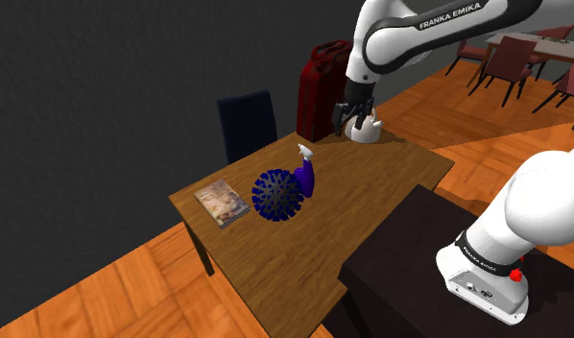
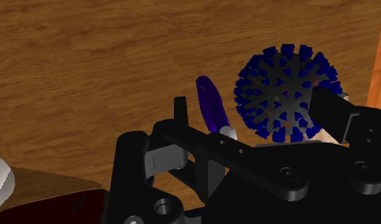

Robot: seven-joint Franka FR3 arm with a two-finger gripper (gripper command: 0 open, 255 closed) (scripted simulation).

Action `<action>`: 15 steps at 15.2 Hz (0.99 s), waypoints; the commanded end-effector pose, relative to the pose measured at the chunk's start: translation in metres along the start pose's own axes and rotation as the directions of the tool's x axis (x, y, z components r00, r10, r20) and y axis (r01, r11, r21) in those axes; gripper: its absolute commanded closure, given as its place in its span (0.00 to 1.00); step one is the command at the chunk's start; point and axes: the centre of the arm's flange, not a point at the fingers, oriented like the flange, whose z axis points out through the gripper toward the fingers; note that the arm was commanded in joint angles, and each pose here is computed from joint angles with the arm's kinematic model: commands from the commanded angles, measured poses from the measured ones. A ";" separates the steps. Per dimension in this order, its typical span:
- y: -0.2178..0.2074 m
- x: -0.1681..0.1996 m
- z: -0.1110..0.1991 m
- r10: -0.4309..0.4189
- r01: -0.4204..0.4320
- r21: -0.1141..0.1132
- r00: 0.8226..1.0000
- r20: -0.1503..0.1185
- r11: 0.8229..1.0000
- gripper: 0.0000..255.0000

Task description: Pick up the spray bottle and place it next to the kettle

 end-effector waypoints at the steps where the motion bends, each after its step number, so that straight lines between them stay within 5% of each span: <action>1: -0.006 0.020 0.018 0.001 -0.001 -0.008 1.000 -0.001 1.000 0.00; 12: -0.034 0.121 0.120 0.007 -0.007 -0.057 1.000 -0.001 0.998 0.00; 15: -0.034 0.123 0.132 0.007 -0.007 -0.057 1.000 -0.001 0.998 0.00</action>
